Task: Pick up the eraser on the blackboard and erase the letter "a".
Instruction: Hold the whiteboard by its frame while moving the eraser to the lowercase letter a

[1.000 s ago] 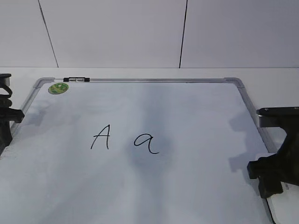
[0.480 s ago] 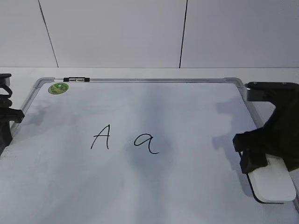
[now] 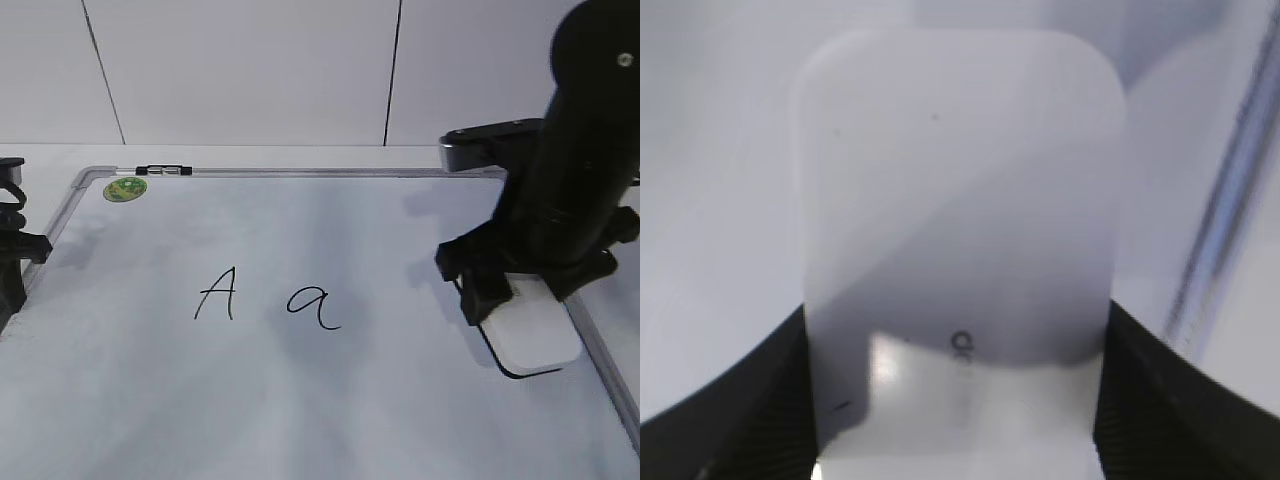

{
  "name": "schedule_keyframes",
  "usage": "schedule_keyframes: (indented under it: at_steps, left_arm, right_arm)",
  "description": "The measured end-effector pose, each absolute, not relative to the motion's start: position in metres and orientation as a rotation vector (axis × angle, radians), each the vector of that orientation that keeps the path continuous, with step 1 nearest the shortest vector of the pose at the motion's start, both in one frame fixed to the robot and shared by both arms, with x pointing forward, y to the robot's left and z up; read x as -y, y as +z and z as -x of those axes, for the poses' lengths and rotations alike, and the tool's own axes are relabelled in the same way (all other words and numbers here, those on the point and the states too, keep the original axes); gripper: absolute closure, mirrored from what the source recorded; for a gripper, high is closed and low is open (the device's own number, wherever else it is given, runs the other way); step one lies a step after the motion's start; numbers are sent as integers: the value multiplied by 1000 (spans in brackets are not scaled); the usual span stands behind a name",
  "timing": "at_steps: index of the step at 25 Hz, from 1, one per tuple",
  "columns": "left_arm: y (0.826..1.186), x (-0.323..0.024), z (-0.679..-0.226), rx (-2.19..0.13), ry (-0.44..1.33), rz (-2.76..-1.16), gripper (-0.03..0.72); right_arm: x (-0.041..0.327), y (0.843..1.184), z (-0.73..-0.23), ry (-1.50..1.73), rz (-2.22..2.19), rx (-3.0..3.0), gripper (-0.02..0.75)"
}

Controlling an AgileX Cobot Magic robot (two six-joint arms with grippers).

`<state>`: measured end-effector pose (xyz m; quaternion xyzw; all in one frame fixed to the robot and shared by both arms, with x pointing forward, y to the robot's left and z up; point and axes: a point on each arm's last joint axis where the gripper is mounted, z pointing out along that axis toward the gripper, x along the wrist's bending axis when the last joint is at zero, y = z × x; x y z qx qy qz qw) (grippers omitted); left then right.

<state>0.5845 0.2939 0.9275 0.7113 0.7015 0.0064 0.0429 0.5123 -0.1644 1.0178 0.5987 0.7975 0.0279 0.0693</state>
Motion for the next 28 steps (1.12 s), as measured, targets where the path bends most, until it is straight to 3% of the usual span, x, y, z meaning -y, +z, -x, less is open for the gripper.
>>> schedule_keyframes:
  at_steps: [11, 19, 28]
  left_arm:
    - [928, -294, -585, -2145, 21, -2178, 537]
    - [927, -294, -584, -2145, 20, -2178, 538]
    - [928, -294, -584, -2146, 18, -2179, 540]
  right_arm:
    - [99, 1026, -546, 121, -1669, -2495, 217]
    - [63, 1002, -565, 52, -1599, -2569, 217]
    - [50, 960, -581, -60, -1584, -2611, 217]
